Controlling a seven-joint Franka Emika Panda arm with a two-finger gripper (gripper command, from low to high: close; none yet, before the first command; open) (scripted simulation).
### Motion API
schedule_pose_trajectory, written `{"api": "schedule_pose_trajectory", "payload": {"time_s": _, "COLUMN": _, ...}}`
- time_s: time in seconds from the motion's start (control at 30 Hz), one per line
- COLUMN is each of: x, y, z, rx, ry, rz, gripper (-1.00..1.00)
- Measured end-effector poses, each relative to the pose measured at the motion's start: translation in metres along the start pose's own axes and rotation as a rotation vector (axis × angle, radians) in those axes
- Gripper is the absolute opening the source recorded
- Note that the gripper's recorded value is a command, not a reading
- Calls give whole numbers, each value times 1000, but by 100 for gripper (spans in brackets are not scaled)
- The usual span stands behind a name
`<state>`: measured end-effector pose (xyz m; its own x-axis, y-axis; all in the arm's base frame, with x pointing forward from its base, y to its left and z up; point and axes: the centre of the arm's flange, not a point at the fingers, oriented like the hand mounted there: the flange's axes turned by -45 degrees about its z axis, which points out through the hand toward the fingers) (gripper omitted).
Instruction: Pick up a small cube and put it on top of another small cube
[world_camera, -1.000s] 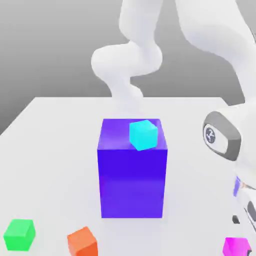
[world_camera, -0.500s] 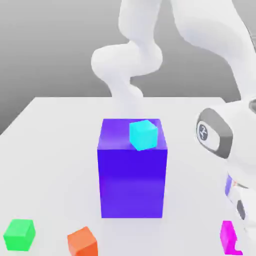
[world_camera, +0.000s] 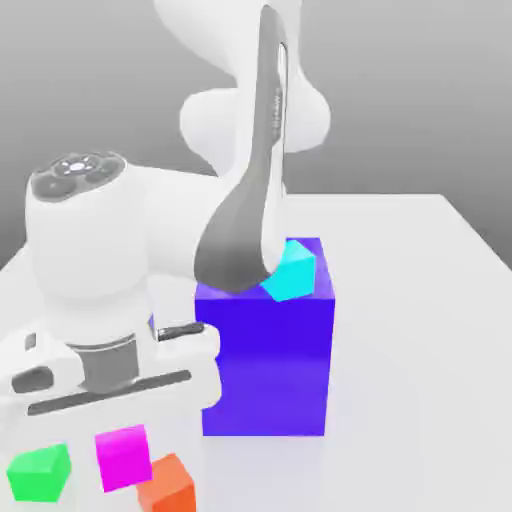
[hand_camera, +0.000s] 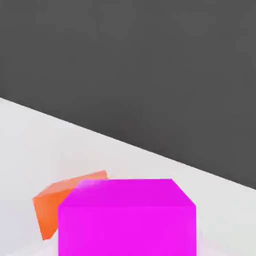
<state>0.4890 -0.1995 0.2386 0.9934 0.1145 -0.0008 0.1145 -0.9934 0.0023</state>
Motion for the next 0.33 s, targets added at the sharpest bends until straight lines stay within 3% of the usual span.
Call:
{"api": "schedule_pose_trajectory", "payload": {"time_s": 0.2, "x": -39, "y": 54, "z": 41, "rx": 3, "ry": 1, "rz": 217, "gripper": -100}}
{"api": "schedule_pose_trajectory", "payload": {"time_s": 0.23, "x": -40, "y": 54, "z": 53, "rx": 3, "ry": 1, "rz": 220, "gripper": 100}}
{"api": "schedule_pose_trajectory", "payload": {"time_s": 0.33, "x": -40, "y": 54, "z": 53, "rx": 3, "ry": 1, "rz": 220, "gripper": 100}}
